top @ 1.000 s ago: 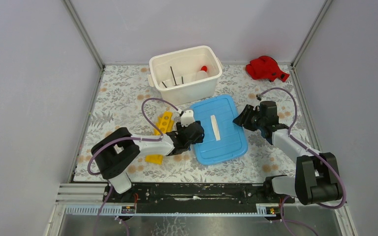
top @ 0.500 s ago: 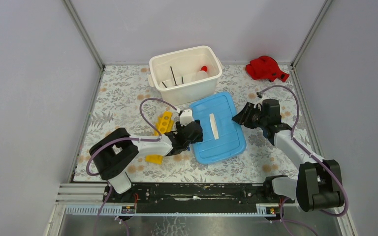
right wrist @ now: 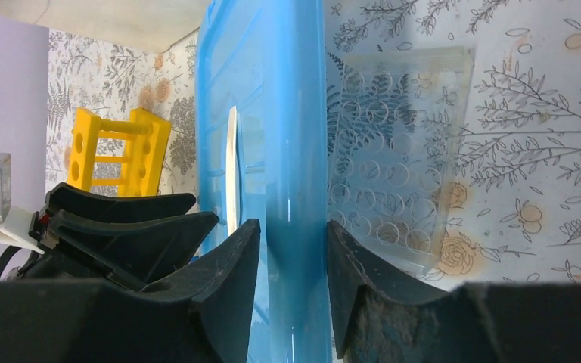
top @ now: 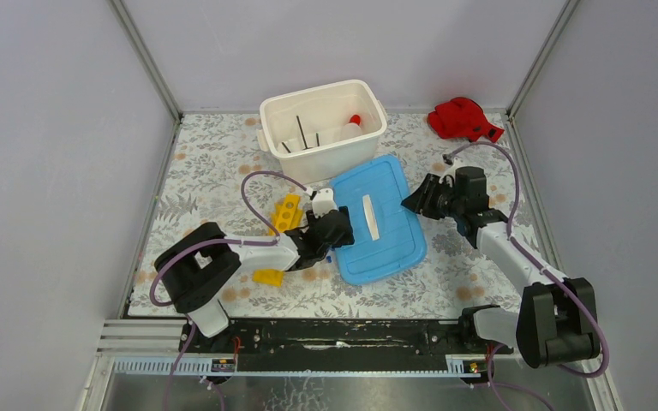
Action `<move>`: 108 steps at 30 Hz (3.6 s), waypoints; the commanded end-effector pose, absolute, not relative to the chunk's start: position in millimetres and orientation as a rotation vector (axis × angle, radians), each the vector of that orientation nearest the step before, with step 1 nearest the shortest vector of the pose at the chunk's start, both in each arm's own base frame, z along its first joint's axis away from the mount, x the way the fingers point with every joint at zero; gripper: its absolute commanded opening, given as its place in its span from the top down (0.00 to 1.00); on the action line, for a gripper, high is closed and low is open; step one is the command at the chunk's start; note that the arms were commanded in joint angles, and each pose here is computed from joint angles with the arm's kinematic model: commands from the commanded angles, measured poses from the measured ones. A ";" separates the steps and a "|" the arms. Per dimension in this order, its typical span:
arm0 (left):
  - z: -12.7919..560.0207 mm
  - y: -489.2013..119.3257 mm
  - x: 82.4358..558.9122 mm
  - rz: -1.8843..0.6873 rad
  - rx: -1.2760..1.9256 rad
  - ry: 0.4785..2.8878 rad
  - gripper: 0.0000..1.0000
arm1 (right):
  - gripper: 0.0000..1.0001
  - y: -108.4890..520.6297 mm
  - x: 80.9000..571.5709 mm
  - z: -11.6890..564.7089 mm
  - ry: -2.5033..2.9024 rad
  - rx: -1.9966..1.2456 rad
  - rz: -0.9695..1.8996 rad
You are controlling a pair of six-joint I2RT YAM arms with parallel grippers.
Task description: Organize the chemistry lab equipment
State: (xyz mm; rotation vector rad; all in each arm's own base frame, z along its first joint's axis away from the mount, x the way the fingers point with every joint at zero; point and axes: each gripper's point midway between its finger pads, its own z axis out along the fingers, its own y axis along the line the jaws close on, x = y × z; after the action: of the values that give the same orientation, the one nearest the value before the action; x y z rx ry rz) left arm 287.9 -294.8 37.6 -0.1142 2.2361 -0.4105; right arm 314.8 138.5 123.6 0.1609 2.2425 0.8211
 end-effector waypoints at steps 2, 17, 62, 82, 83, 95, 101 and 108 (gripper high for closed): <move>44.7 -304.1 290.5 -0.501 -0.120 2.206 0.32 | 0.57 170.5 311.8 143.1 2.227 0.019 0.910; 39.5 -310.8 291.3 -0.576 -0.105 2.214 0.33 | 0.62 193.3 299.9 132.1 2.277 -0.075 0.910; 232.7 -300.9 267.5 -0.806 -0.175 1.918 0.27 | 1.00 126.9 273.8 278.9 1.941 0.226 0.683; 272.3 -291.9 254.9 -0.963 -0.261 1.820 0.18 | 1.00 135.6 293.3 400.9 1.640 0.260 0.833; 276.2 -290.9 254.1 -0.978 -0.269 1.806 0.17 | 1.00 137.8 295.6 407.0 1.621 0.261 0.850; 301.8 -273.5 260.2 -1.031 -0.364 1.657 0.07 | 1.00 164.2 339.9 446.8 1.428 0.277 1.038; 305.6 -260.1 274.6 -1.023 -0.419 1.603 0.05 | 1.00 184.4 381.8 453.7 1.360 0.295 1.142; 308.2 -243.1 293.1 -0.974 -0.451 1.576 0.04 | 1.00 208.7 427.3 444.9 1.292 0.350 1.317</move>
State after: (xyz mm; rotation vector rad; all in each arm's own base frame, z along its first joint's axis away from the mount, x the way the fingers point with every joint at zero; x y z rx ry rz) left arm 281.7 -253.6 288.4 -0.4067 1.6655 -0.9643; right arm 424.5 196.2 370.1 0.4001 1.5598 1.1119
